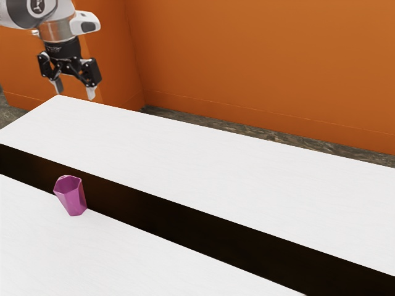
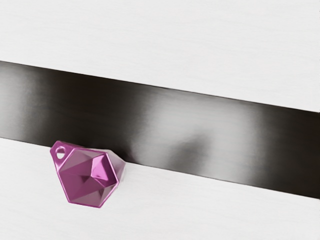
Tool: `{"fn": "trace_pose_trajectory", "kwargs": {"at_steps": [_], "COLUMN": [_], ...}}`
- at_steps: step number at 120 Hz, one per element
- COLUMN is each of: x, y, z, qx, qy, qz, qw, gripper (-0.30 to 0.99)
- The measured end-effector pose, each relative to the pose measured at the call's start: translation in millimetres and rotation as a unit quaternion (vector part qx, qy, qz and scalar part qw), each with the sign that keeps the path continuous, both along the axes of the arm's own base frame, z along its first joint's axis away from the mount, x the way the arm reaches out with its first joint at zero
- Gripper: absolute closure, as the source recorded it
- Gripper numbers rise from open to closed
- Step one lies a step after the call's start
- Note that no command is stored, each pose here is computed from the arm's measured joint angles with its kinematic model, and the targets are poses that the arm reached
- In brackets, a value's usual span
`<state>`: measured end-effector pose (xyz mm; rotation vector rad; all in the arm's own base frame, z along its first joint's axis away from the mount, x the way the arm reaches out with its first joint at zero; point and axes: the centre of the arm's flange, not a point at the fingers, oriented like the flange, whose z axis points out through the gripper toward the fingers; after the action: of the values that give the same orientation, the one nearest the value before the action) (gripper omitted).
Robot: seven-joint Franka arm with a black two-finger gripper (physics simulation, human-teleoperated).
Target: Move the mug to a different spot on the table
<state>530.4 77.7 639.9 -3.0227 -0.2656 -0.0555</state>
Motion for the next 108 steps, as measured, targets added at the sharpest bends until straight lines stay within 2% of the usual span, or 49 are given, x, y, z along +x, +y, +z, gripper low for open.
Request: {"fn": "trace_pose_trajectory", "kwargs": {"at_steps": [19,32,40,55,68,84,108], "x": [-1.0,-9.0,-22.1,-45.7,-56.0,-69.3,-73.3], "y": [6.1,56.2,88.1,138.6,146.9,148.8,167.2], "z": [-11.1,-21.2,-33.2,-71.0,-114.9,-168.2,-209.9], "qx": [-0.001,-0.009,-0.030,-0.077,-0.101,-0.095,-0.062], "qy": [0.008,-0.002,-0.005,0.007,0.030,0.055,0.049], "qz": [0.007,0.065,0.132,0.267,0.352,0.427,0.506], "qw": [1.000,0.998,0.991,0.960,0.930,0.898,0.859], "gripper": [0.00,0.00,0.00,0.00,0.00,0.00,0.00]}}
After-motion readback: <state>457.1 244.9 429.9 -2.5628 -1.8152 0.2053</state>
